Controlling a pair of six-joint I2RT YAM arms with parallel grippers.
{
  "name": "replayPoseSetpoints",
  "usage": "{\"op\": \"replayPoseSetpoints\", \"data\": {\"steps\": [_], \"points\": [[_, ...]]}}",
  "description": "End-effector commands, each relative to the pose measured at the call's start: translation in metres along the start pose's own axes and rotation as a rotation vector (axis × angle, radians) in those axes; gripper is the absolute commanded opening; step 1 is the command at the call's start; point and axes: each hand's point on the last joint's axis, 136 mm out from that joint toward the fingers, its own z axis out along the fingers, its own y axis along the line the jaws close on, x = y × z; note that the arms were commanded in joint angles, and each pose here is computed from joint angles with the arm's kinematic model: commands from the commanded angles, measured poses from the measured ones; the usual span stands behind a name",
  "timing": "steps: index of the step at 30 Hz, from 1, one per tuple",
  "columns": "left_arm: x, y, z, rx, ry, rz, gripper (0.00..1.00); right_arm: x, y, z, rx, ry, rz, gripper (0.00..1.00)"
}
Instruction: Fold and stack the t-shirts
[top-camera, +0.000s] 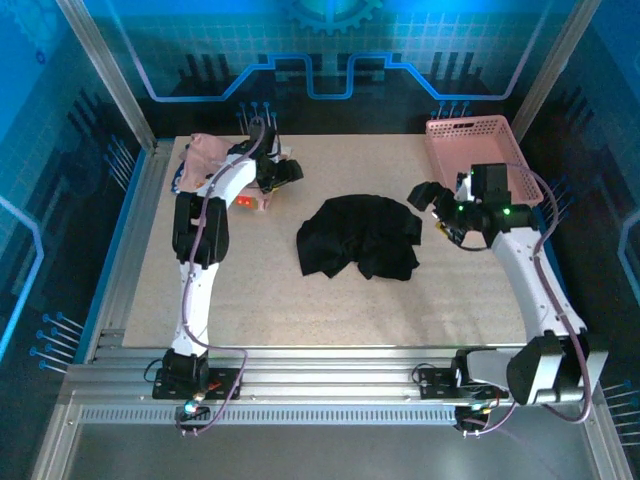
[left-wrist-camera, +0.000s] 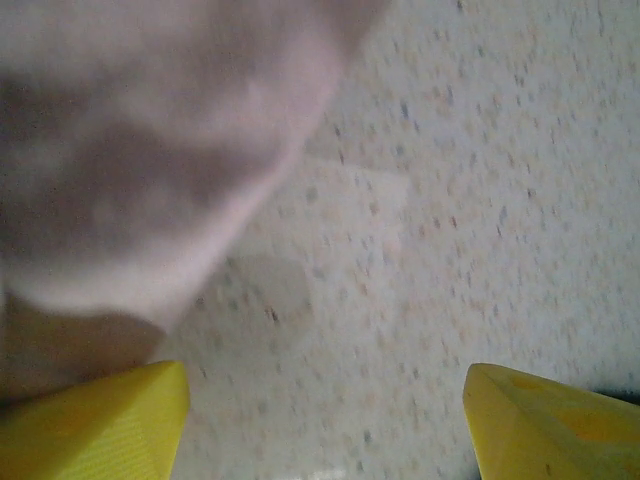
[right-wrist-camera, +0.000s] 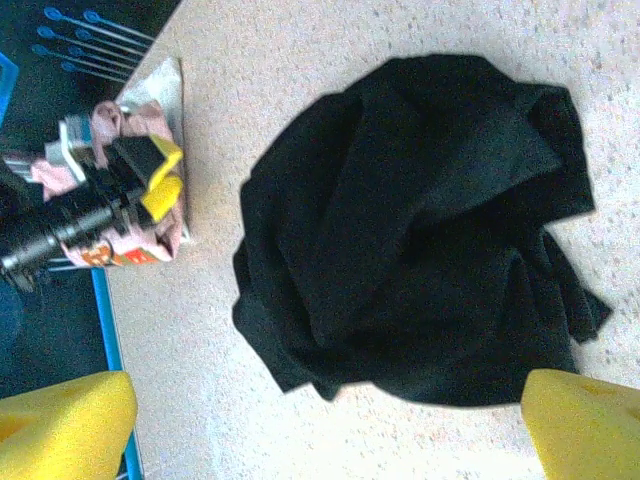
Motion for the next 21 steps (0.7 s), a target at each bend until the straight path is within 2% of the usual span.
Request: {"op": "replayPoseSetpoints", "data": {"steps": [1,6,9,16,18,21], "points": [[-0.012,0.041,0.011,-0.112,0.02,0.008,0.75,0.03,-0.006,-0.001,0.007,0.053,-0.029,1.0],[-0.042,0.084,0.006,-0.145,-0.031,-0.071,0.75,0.053,-0.017,-0.001,0.04,0.089,-0.032,1.0],[-0.061,0.09,0.003,-0.101,-0.073,-0.123,0.77,0.061,-0.022,0.0,0.055,0.108,-0.038,1.0],[-0.089,0.09,-0.008,-0.046,-0.143,-0.141,0.82,0.067,-0.028,0.0,0.102,0.139,-0.066,1.0],[-0.097,0.08,-0.017,0.026,-0.152,-0.161,0.85,0.07,-0.029,0.003,0.114,0.158,-0.071,1.0],[-0.111,0.038,-0.048,0.16,-0.188,-0.137,0.9,0.077,-0.036,0.01,0.156,0.176,-0.092,1.0]]}}
